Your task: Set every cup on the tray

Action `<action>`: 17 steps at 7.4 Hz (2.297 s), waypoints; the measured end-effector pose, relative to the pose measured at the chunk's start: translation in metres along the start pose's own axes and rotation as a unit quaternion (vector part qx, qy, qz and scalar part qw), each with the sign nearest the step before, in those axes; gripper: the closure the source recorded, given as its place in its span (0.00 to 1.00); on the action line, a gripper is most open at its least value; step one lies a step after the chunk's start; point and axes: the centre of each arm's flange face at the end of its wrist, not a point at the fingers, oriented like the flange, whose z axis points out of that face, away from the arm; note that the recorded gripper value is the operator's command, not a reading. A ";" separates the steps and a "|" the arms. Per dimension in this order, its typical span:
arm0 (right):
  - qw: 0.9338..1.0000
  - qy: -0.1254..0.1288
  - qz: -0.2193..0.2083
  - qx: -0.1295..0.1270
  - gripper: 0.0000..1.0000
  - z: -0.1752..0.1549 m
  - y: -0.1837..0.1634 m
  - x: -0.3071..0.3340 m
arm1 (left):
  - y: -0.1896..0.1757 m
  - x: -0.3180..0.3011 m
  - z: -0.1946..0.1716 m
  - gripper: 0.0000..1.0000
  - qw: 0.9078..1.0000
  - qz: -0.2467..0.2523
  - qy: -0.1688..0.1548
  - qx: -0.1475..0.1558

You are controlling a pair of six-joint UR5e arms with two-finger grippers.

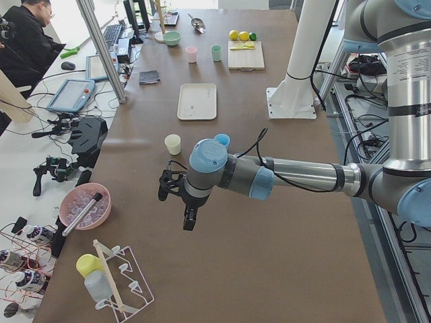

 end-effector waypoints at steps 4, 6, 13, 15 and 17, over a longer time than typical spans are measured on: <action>1.000 0.000 0.000 0.001 0.00 -0.001 0.000 -0.001 | 0.000 -0.001 0.002 0.02 1.000 0.001 0.001 -0.001; 1.000 -0.006 0.000 0.003 0.00 -0.002 -0.002 -0.004 | -0.010 0.011 -0.005 0.02 1.000 0.013 0.007 0.008; 0.997 -0.035 -0.028 0.059 0.00 0.021 -0.039 -0.105 | -0.058 0.161 0.038 0.02 0.995 0.017 0.096 -0.001; 0.997 -0.049 0.005 0.059 0.00 0.036 -0.056 -0.166 | -0.053 0.187 0.046 0.02 0.997 0.001 0.082 0.002; 0.997 -0.045 0.034 0.057 0.00 0.054 -0.066 -0.217 | -0.030 0.248 0.060 0.02 0.996 -0.033 0.080 -0.011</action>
